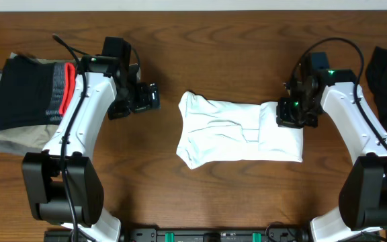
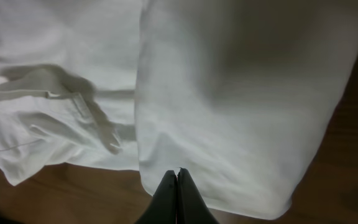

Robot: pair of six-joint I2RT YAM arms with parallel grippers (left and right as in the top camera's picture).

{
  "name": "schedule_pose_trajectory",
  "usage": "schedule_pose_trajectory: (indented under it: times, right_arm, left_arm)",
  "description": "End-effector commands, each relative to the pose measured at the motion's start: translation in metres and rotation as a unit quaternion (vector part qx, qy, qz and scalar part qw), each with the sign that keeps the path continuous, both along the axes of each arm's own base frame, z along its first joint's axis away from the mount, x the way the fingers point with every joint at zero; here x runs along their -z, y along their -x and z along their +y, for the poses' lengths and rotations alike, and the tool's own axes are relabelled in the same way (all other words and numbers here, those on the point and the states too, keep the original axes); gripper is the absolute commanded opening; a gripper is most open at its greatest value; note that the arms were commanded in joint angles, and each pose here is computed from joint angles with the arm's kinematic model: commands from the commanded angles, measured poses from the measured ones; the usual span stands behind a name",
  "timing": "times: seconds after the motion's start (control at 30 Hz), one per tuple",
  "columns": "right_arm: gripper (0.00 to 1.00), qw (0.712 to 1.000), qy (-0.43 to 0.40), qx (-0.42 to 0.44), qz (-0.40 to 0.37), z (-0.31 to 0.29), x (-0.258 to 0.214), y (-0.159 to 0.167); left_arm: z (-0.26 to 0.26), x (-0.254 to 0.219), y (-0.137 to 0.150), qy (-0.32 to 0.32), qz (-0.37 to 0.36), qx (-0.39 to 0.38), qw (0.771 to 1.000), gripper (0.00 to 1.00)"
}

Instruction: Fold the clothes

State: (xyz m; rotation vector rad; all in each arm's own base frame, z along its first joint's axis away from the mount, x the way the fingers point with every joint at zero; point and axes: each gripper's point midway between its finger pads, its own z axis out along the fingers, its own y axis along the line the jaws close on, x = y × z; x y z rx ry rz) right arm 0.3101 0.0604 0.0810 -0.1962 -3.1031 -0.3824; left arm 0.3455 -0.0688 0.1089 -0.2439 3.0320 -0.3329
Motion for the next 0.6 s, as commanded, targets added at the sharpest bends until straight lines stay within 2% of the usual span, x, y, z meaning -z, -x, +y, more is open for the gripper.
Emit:
schedule_pose_trajectory:
  times: [0.0,0.17,0.43,0.57]
  right_arm:
    - [0.01,0.999,-0.043,-0.03,0.0,0.015,0.005,0.005]
    - [0.01,0.994,-0.102,-0.042,-0.004,0.037,0.024,0.01]
    - [0.01,0.98,-0.193,-0.044,0.021,0.061,0.067,0.041]
    - [0.01,0.978,-0.204,-0.037,0.034,0.064,0.08,0.054]
  left_arm:
    - [0.003,0.0,0.003,-0.006,-0.001,0.001,1.0,0.98]
    - [0.003,0.0,0.002,-0.006,-0.002,0.001,1.0,0.98]
    - [0.003,0.0,0.003,-0.006,-0.001,0.001,1.0,0.98]
    - [0.003,0.0,0.003,-0.006,0.0,0.001,1.0,0.98]
